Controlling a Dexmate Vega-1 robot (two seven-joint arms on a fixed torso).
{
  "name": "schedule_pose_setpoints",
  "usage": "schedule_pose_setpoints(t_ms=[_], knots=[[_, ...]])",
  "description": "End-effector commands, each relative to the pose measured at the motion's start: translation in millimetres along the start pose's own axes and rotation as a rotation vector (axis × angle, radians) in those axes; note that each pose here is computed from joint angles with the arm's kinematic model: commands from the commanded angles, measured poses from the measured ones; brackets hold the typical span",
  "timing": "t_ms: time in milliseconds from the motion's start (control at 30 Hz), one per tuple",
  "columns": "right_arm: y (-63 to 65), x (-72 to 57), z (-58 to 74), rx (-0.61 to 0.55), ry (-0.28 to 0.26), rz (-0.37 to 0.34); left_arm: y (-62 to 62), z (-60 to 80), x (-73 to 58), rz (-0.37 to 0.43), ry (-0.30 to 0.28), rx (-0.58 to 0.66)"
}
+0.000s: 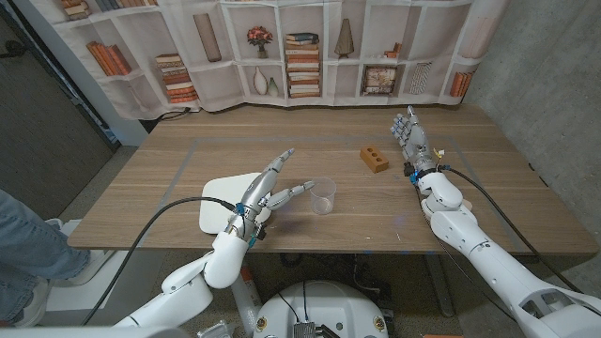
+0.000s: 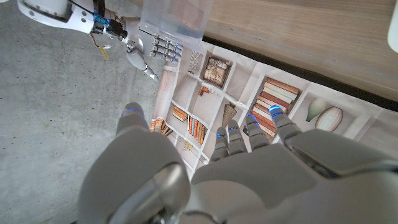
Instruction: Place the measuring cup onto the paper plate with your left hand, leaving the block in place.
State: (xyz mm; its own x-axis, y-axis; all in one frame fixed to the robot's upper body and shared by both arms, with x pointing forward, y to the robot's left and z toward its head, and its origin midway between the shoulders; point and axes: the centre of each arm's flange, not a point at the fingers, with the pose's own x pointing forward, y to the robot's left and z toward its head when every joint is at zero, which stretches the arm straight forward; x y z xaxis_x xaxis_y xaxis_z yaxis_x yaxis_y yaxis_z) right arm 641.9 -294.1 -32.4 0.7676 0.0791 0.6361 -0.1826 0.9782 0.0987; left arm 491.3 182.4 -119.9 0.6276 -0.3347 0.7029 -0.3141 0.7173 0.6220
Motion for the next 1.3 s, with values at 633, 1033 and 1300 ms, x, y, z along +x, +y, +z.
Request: schedule_pose_setpoints(t_ms=[633,1033,1300], knots=[[-10.2,-10.1,0.0,0.008,-0.005,-0.01,-28.4,12.7,5.6,-0.07,0.038,0.122],[-13.5,-11.8,-2.7,0.011,0.0,-0.008,-35.3,16.0,7.1,-0.085,0.054,0.151],[-16.5,-12.9,-1.5,0.012,-0.005,-0.014,-38.3,17.4,9.0,-0.08,0.055,0.182]])
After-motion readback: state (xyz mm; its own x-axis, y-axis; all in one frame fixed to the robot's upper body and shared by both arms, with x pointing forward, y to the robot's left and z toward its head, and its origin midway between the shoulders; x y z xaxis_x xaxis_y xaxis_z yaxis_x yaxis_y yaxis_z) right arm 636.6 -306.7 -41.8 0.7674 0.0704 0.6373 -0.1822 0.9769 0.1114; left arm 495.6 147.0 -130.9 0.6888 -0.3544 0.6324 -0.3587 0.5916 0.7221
